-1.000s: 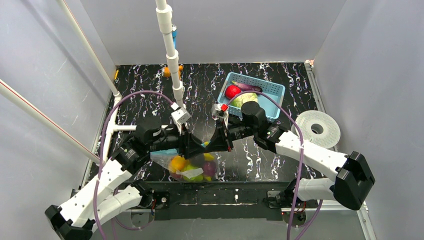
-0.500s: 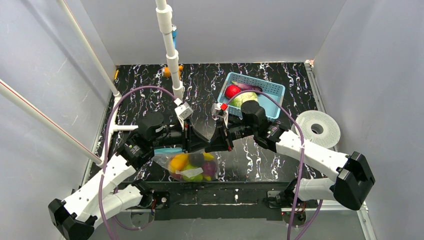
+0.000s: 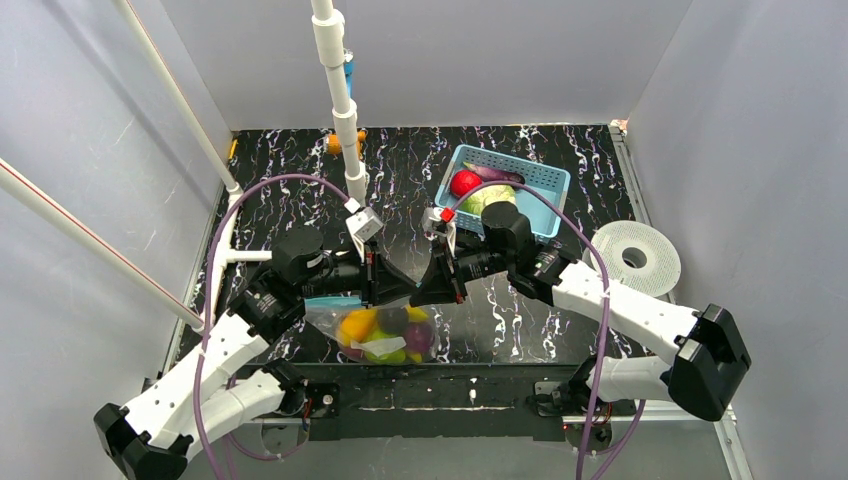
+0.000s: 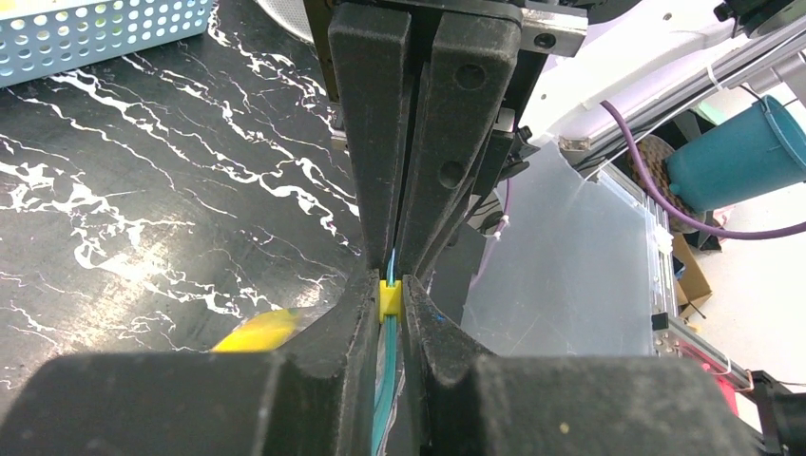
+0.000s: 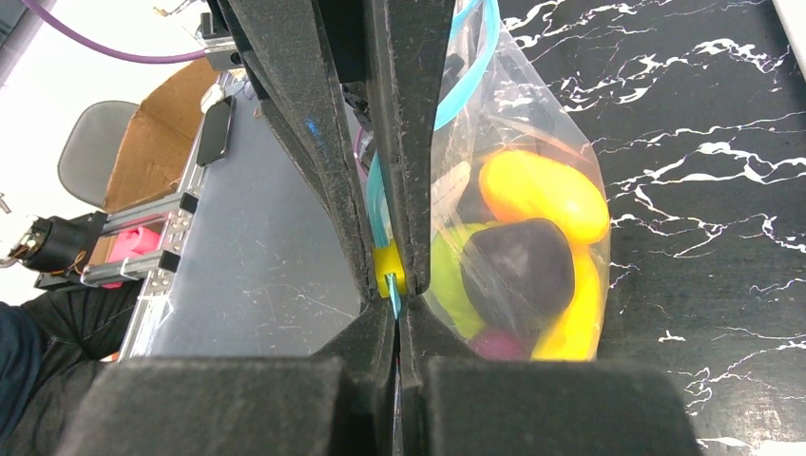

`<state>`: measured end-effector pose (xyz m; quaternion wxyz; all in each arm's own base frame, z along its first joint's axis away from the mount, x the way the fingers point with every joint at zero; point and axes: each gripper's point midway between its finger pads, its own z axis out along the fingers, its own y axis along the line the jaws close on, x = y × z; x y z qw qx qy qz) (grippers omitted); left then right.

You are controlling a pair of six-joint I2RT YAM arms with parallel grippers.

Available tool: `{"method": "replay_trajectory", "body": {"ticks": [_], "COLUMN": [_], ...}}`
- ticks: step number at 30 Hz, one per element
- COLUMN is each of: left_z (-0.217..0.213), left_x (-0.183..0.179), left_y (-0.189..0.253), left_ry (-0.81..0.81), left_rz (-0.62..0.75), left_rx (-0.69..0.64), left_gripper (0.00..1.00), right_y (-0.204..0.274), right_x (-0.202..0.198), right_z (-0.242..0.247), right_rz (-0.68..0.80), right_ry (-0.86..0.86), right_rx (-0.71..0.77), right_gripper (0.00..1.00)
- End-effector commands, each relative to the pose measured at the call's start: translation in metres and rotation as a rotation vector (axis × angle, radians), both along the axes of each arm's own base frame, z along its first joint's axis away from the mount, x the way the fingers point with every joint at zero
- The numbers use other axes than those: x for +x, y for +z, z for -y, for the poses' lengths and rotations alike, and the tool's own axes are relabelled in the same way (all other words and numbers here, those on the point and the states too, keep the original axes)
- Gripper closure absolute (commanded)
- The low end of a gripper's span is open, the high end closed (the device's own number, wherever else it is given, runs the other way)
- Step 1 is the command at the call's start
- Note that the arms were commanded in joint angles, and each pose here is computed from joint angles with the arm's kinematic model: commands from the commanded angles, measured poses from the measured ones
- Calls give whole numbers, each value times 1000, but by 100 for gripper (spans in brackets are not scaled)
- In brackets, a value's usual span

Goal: Place the food in the zip-top bag and seal the zipper
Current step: Zip the zipper food storage bag at the center of the board.

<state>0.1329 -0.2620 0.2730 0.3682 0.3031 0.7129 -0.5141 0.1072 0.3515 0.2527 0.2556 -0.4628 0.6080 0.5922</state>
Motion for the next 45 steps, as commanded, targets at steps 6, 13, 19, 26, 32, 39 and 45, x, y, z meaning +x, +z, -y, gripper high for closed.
{"method": "replay_trajectory", "body": {"ticks": [6, 13, 19, 26, 32, 39, 45], "left_z": [-16, -39, -62, -84, -96, -102, -101], "left_x": [-15, -21, -29, -39, -46, -46, -46], "left_y": [-8, -18, -22, -27, -26, -22, -22], "left_ry": [-16, 41, 100, 154, 188, 209, 200], "left_rz": [30, 47, 83, 105, 130, 153, 157], "left_rx": [67, 150, 203, 237, 224, 228, 239], "left_gripper": [100, 100, 100, 100, 100, 100, 100], "right_y": [26, 17, 10, 1, -3, -8, -9], "right_x": [22, 54, 82, 102, 111, 114, 113], "right_z": [-2, 14, 41, 70, 87, 98, 107], "right_rz": [46, 15, 42, 33, 46, 48, 56], "right_ry": [-176, -407, -600, -707, -762, -789, -817], "right_rx": [107, 96, 57, 7, -16, -39, -53], "right_gripper": [99, 99, 99, 99, 99, 99, 99]}}
